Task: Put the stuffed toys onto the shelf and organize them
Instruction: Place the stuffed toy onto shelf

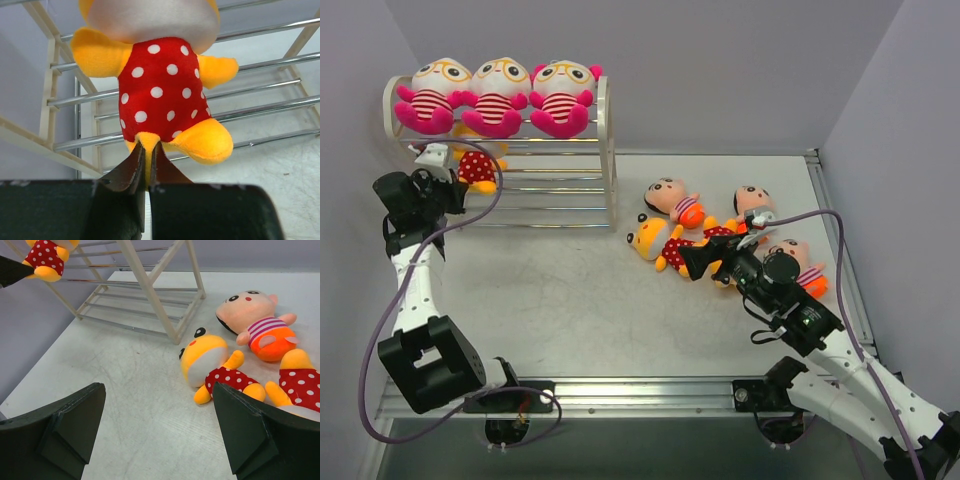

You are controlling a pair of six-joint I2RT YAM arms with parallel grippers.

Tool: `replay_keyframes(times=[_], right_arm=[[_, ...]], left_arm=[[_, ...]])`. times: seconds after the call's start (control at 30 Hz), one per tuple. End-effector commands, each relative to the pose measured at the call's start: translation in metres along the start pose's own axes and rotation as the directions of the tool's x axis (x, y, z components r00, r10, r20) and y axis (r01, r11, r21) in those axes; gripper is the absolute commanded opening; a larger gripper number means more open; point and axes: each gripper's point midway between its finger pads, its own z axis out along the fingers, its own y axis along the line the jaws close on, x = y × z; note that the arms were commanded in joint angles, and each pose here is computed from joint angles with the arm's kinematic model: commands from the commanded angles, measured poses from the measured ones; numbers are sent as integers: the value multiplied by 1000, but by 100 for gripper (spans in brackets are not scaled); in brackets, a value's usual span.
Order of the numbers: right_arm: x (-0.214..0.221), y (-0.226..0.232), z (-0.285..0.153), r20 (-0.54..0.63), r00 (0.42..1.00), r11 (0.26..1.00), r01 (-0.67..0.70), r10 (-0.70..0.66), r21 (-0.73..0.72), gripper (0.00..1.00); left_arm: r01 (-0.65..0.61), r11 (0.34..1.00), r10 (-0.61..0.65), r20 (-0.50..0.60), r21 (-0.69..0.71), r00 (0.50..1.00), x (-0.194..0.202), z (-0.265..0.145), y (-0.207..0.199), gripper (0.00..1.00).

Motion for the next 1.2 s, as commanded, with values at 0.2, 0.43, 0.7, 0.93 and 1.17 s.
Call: replay_keyframes(times=[0.2,0.43,0.7,0.93,1.17], right_arm=[[-6,1,2,31,999,1000,15,-15,-8,91],[-3,0,6,17,1000,1000,21,-21,-6,91],[1,-4,8,2,1000,1000,25,-25,15,91],[3,-5,10,-7,1000,999,29,-29,19,91],[6,-6,12,-15,999,999,30,-30,18,91]], left_arm=[[-106,994,108,84,-22,991,-24,8,25,2],[-121,992,126,104,-46,987,-29,8,33,3],[-117,992,121,114,-45,986,-38,13,46,3],[-111,993,115,107,-42,988,-36,20,55,3],[-95,995,98,77,-34,992,-23,28,59,9]])
